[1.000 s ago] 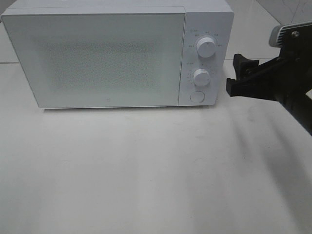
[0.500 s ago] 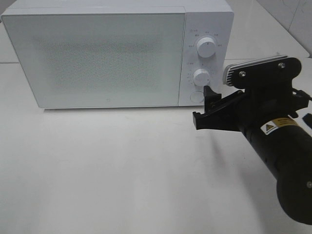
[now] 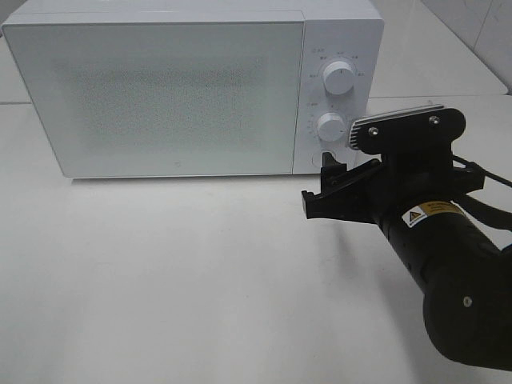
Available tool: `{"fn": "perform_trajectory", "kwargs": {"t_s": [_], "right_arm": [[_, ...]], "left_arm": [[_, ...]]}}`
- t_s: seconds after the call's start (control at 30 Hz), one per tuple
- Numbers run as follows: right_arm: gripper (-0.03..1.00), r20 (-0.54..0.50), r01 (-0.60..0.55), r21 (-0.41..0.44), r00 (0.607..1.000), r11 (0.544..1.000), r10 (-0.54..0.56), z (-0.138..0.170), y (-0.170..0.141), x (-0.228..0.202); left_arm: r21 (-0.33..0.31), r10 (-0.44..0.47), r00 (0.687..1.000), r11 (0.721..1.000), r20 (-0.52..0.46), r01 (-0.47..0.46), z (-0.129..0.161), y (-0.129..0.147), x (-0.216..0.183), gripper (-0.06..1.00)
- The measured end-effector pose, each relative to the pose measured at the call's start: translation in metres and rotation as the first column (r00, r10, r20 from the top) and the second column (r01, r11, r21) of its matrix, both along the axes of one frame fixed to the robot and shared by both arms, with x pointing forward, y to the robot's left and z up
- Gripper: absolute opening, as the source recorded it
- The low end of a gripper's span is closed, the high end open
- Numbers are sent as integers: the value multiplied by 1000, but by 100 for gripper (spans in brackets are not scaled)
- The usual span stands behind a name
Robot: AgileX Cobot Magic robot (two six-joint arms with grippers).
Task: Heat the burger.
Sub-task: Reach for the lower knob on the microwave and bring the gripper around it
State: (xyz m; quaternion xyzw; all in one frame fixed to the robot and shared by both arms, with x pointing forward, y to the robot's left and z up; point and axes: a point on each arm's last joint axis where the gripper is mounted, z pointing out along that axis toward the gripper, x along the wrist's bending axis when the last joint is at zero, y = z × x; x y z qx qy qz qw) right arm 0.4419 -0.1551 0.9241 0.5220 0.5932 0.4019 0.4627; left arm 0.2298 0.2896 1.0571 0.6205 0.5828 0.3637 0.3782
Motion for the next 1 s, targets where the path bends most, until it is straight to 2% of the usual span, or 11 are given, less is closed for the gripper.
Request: {"fn": "perform_trajectory", "kwargs": {"t_s": [0.67, 1.0], "right_arm": [[76, -6, 12, 41, 1000, 999, -12, -3, 2, 2], [76, 22, 54, 43, 998, 998, -55, -7, 6, 37]], "left_arm": [[0, 0, 1000, 1000, 0, 0, 0, 0, 0, 97], [0, 0, 1000, 1000, 0, 0, 0, 0, 0, 97]]}}
